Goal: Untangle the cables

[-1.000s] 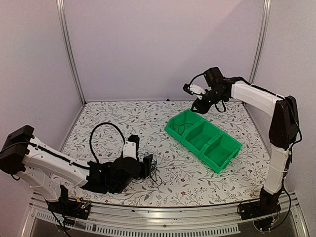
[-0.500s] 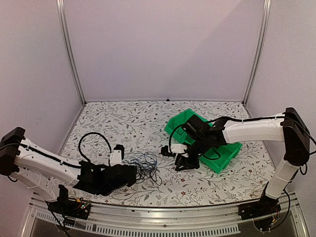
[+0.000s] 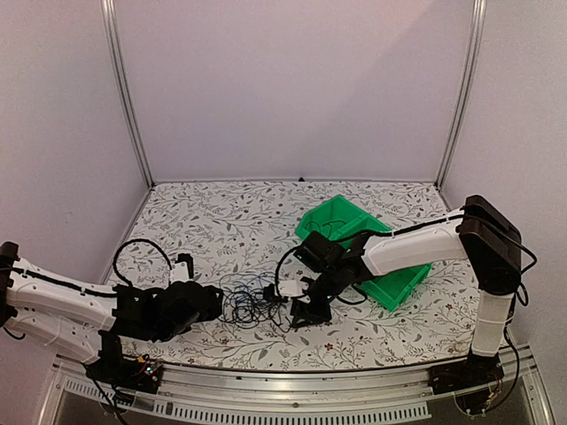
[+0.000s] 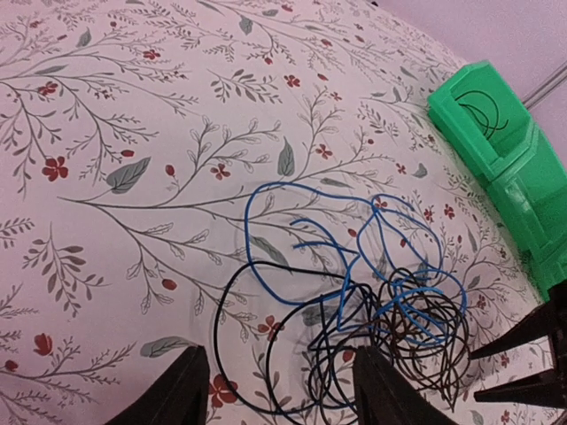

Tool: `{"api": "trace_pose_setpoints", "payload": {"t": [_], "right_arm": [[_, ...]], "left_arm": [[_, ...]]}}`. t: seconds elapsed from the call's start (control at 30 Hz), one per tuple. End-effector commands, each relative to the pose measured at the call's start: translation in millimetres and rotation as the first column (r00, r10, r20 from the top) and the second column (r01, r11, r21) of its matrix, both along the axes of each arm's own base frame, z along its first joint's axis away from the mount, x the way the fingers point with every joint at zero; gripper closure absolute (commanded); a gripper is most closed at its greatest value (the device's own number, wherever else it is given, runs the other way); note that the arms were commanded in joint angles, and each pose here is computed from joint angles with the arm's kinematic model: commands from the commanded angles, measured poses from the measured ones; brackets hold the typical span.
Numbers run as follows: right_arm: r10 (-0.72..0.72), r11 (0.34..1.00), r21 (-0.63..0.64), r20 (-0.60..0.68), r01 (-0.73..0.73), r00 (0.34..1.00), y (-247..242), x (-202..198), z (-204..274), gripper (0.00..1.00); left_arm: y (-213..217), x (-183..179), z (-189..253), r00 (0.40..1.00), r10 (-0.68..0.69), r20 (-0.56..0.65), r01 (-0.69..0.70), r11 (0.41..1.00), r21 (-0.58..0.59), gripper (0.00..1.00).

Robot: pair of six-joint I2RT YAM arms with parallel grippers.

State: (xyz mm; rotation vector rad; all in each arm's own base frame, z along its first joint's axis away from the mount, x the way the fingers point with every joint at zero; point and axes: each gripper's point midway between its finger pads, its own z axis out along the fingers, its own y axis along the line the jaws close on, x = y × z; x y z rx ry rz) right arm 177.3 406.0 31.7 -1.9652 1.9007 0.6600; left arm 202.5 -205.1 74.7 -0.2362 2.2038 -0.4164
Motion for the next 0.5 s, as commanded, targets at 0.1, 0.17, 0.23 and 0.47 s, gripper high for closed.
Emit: {"api": "trace_pose_setpoints", "payload": {"t": [0.1, 0.17, 0.23, 0.47], "right_arm": [[0.015, 1.0, 0.005, -0.015, -0.015, 1.0, 15.4, -13.5, -8.5, 0.63], [0.02, 1.0, 0.006, -0.019, -0.02, 1.0, 17.3, -15.3, -9.3, 0.63], [0.026, 1.0, 0.005, -0.02, -0.026, 0.999, 18.9, -17.3, -10.9, 0.63], [0.041, 0.999, -0.006, -0.021, -0.041, 0.999, 29.3, -24.3, -17.4, 0.63]], "left_arm": [[-0.4, 0.6, 0.6, 1.0, -0.016, 0.004, 0.016, 1.0, -0.024, 0.43], [-1.9, 0.0, -1.5, 1.0, -0.024, -0.002, 0.024, 0.999, -0.021, 0.42], [-3.0, -0.2, -3.7, 1.0, -0.03, -0.008, 0.03, 0.999, -0.016, 0.42], [-11.3, 1.4, -5.3, 0.999, -0.052, -0.013, 0.052, 0.999, 0.003, 0.42]]}}
